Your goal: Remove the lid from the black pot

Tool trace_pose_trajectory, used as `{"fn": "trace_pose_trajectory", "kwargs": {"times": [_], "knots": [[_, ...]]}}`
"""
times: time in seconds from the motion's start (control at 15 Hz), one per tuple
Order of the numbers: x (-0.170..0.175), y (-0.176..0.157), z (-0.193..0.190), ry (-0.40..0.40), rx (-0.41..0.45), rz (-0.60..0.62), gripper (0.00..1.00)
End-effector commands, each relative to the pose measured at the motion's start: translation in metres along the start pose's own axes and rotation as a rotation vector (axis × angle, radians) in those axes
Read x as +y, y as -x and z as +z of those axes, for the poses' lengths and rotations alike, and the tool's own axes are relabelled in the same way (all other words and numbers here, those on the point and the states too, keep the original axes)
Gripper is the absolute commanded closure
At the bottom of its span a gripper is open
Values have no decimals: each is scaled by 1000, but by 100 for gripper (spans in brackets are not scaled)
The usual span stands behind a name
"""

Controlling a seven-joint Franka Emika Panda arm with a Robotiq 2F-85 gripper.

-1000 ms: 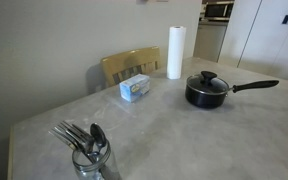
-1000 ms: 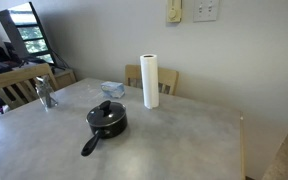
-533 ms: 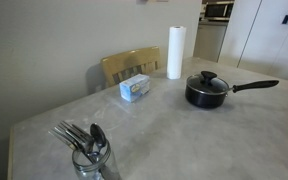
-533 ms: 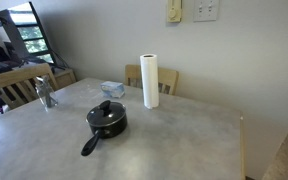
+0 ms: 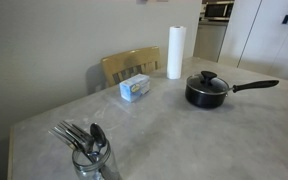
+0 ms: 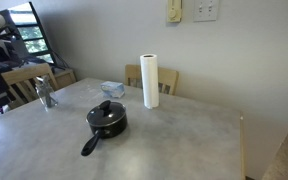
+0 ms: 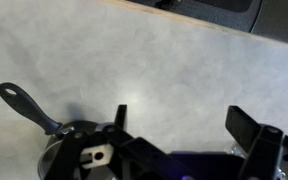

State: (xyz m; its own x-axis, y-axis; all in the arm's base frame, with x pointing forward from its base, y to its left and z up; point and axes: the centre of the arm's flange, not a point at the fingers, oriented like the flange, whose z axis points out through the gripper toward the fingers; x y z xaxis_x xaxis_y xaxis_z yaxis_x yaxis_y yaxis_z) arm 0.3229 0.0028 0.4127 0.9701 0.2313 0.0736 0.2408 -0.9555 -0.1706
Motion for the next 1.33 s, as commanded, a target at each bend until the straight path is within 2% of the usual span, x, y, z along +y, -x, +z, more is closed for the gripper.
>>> {"fn": "trace_pose_trajectory", "kwargs": {"times": [0.0,0.27,0.6,0.67,0.87,1.0,1.07,1.27], "knots": [[9,-31,30,23,-15,-61,0],[36,-85,31,63,48,-31,0],[61,-159,7,95,118,-99,0],[47,-119,12,95,108,-73,0],[54,-146,7,111,116,-85,0],[55,-148,9,111,112,-86,0],[46,-143,18,88,97,-116,0],[43,-141,32,108,92,-188,0]]}}
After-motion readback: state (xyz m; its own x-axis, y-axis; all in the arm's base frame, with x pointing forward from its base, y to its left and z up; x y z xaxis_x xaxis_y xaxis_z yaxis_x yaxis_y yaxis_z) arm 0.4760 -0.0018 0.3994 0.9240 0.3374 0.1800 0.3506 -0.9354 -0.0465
